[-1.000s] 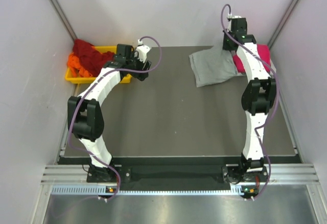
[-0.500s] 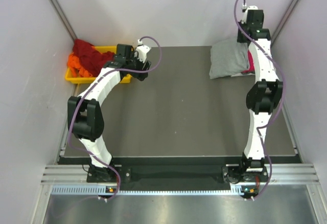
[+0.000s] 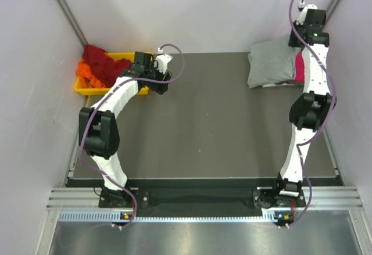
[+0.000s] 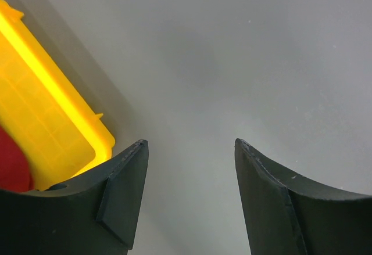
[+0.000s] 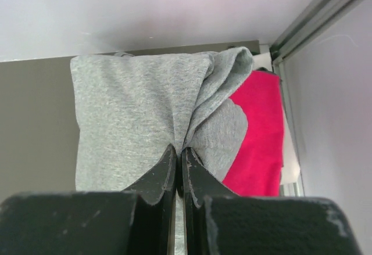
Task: Fold and stack the t-shirts
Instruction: Neatly place the folded tshirt to the corner
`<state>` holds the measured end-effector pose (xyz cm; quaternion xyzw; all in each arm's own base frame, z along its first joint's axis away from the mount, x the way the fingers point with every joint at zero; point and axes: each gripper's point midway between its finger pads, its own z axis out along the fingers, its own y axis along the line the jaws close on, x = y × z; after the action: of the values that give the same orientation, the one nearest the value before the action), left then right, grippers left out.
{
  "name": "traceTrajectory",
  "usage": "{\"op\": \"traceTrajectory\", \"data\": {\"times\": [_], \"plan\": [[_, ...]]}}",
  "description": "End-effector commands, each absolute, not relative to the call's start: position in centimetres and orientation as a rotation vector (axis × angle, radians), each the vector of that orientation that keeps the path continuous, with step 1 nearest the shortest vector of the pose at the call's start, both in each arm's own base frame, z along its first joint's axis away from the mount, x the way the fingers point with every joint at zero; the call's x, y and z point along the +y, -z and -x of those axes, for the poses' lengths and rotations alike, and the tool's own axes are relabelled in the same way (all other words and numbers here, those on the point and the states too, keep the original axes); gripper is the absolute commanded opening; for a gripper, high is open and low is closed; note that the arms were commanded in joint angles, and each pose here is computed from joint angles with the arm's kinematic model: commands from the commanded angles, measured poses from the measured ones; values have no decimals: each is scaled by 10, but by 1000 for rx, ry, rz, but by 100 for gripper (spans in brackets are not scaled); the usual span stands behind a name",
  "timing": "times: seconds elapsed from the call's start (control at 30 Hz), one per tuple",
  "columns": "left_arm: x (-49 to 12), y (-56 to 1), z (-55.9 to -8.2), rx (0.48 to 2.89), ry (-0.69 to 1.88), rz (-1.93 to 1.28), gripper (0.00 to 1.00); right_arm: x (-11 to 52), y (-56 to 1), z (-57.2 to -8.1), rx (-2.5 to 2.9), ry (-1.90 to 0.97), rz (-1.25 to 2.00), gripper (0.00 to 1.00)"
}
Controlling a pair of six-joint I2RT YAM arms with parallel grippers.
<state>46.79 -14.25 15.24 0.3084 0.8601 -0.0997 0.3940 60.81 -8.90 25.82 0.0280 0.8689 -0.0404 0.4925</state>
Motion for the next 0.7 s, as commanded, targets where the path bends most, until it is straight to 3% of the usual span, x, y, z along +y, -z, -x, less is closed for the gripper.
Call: {"op": "traceTrajectory", "data": {"times": [0.0,0.2,0.67], "plan": [[-137,-164,-475,2159,211,-797,66,-117,-317,-616,1930,105,-80,0],[-130,-156,-472,2195,176,-804,65,-135,-312,-630,1889,147,-33,0],[-131,-142,-467,2266,194,-812,63,-218,-235,-651,1928,403,-93,0]]}}
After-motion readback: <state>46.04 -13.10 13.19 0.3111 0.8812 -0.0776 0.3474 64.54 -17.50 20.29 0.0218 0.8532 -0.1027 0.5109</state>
